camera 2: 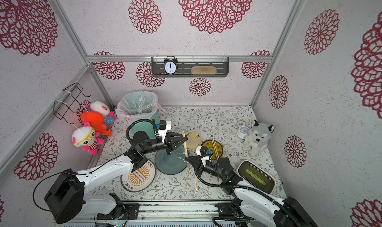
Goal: Remove the packaging of disposable chopsticks
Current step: Remove the packet bag from the disposable chopsticks.
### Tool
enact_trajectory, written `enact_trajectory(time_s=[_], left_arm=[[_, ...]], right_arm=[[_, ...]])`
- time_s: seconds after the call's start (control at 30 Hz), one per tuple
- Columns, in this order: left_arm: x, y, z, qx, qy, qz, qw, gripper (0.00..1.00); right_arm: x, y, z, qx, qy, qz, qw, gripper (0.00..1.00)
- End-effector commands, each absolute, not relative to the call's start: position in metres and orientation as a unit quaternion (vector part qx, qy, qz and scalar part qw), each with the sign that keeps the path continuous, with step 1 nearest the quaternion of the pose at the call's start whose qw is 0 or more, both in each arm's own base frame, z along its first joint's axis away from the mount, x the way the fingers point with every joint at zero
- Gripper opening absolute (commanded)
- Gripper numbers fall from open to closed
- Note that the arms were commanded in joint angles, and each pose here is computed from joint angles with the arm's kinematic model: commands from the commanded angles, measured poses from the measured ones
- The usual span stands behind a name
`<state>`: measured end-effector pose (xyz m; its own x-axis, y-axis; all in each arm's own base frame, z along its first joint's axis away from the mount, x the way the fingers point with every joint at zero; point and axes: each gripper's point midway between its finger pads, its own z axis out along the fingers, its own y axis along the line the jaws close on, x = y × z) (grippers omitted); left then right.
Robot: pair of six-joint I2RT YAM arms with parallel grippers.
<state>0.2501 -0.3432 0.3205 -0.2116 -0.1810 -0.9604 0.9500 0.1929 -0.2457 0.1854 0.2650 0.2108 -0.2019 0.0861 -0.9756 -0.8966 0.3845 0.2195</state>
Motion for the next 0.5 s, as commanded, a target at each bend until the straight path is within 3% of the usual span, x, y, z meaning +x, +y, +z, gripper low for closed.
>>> enact_trajectory(time_s=[0.0,0.23,0.27,0.3,0.33,0.47], left_arm=[[0.247,-0.344,0.307,0.34,0.573,-0.542,0.512,0.18],[0.23,-0.346,0.262,0.336,0.589,-0.563,0.472,0.23],[0.228,-0.347,0.255,0.34,0.594,-0.561,0.465,0.19],[0.228,-0.347,0.248,0.339,0.603,-0.557,0.46,0.07],[0.227,-0.348,0.244,0.339,0.608,-0.554,0.458,0.0],[0.222,-0.353,0.228,0.336,0.614,-0.56,0.443,0.0]], right_arm=[[0.181,0.265,0.235,-0.328,0.588,0.46,0.578,0.0],[0.18,0.27,0.268,-0.337,0.551,0.473,0.599,0.0],[0.18,0.27,0.272,-0.339,0.546,0.475,0.601,0.0],[0.179,0.272,0.275,-0.341,0.542,0.477,0.602,0.0],[0.18,0.273,0.279,-0.342,0.539,0.478,0.603,0.0],[0.183,0.277,0.28,-0.343,0.538,0.481,0.602,0.0]])
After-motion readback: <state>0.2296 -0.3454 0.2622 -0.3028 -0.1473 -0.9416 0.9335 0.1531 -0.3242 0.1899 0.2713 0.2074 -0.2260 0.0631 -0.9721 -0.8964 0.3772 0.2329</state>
